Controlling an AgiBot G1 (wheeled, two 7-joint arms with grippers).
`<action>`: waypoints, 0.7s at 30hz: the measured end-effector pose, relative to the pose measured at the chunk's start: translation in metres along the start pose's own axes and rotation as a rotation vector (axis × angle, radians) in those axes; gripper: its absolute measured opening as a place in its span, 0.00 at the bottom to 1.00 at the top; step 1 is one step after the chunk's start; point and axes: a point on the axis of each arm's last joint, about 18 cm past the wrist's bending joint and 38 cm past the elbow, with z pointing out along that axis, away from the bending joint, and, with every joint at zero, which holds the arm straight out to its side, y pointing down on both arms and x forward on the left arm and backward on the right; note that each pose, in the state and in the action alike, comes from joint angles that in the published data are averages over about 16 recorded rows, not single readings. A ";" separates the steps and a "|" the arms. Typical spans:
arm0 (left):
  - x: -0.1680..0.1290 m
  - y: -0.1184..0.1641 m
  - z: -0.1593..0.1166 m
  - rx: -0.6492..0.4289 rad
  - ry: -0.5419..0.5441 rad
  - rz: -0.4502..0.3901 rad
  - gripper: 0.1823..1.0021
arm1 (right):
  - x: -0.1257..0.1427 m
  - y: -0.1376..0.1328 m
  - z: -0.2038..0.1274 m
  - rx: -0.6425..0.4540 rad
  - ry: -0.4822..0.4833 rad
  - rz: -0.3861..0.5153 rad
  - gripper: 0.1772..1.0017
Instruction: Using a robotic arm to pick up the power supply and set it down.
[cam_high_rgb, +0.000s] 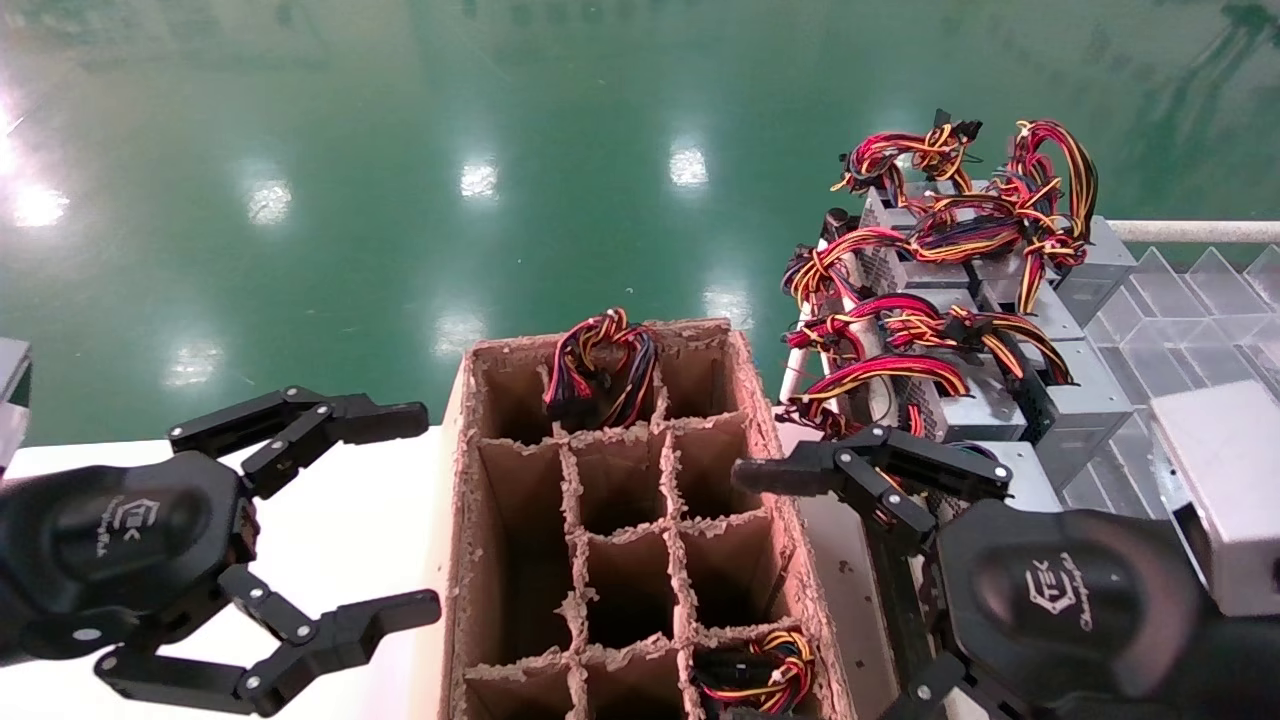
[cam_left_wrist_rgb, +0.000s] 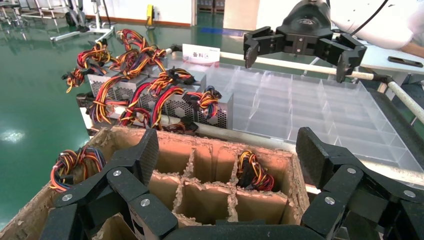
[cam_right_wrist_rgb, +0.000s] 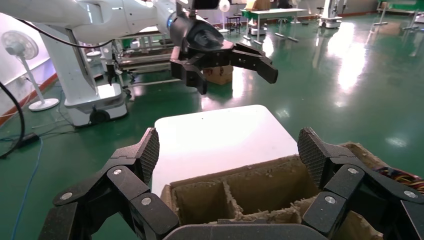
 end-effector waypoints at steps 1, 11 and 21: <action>0.000 0.000 0.000 0.000 0.000 0.000 0.98 | 0.001 0.000 0.000 0.000 0.003 -0.001 1.00; 0.000 0.000 0.000 0.000 0.000 0.000 1.00 | 0.006 0.000 -0.001 -0.001 0.021 -0.010 1.00; 0.000 0.000 0.000 0.000 0.000 0.000 1.00 | 0.008 0.000 -0.002 -0.002 0.029 -0.013 1.00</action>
